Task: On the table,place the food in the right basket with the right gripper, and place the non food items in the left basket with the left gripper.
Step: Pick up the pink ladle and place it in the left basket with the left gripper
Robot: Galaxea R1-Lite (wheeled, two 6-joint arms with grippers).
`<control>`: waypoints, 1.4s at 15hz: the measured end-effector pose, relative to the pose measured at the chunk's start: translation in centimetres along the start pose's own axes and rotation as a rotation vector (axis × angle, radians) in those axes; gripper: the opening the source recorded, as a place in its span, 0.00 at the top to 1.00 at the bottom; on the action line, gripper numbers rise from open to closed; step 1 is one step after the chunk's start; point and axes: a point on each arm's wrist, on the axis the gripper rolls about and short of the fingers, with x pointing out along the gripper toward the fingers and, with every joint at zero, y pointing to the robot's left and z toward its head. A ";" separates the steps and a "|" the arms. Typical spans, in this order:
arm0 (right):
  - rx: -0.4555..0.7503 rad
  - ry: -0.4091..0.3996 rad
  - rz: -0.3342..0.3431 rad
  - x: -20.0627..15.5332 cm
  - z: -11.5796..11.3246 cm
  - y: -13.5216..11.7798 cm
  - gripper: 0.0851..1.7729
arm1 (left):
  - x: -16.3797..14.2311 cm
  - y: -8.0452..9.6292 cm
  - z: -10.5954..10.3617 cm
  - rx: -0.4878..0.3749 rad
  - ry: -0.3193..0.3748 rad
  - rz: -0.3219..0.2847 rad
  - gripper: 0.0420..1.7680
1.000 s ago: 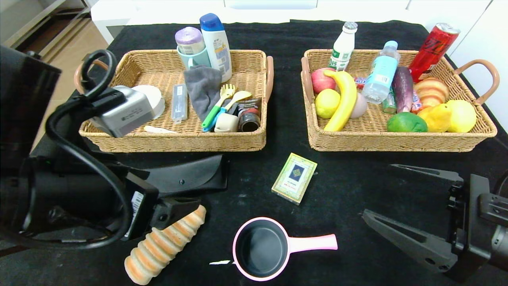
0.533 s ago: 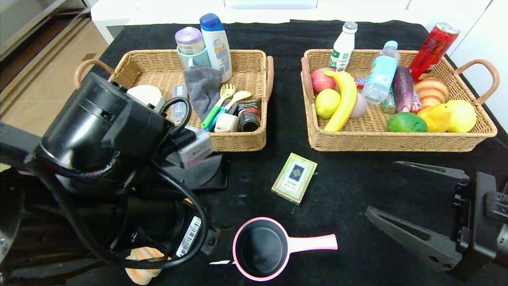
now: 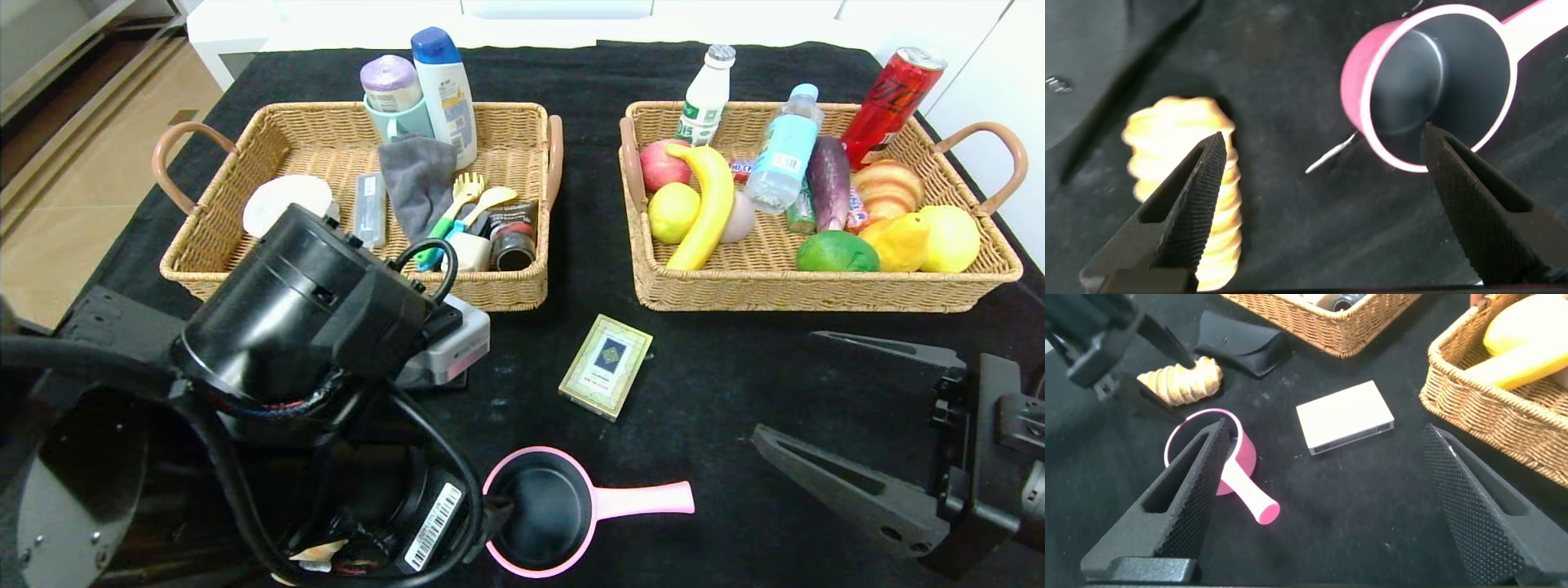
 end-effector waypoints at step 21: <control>-0.008 0.002 -0.020 -0.1 0.0 -0.3 0.04 | 5.4 -1.9 0.5 0.052 0.119 0.030 0.03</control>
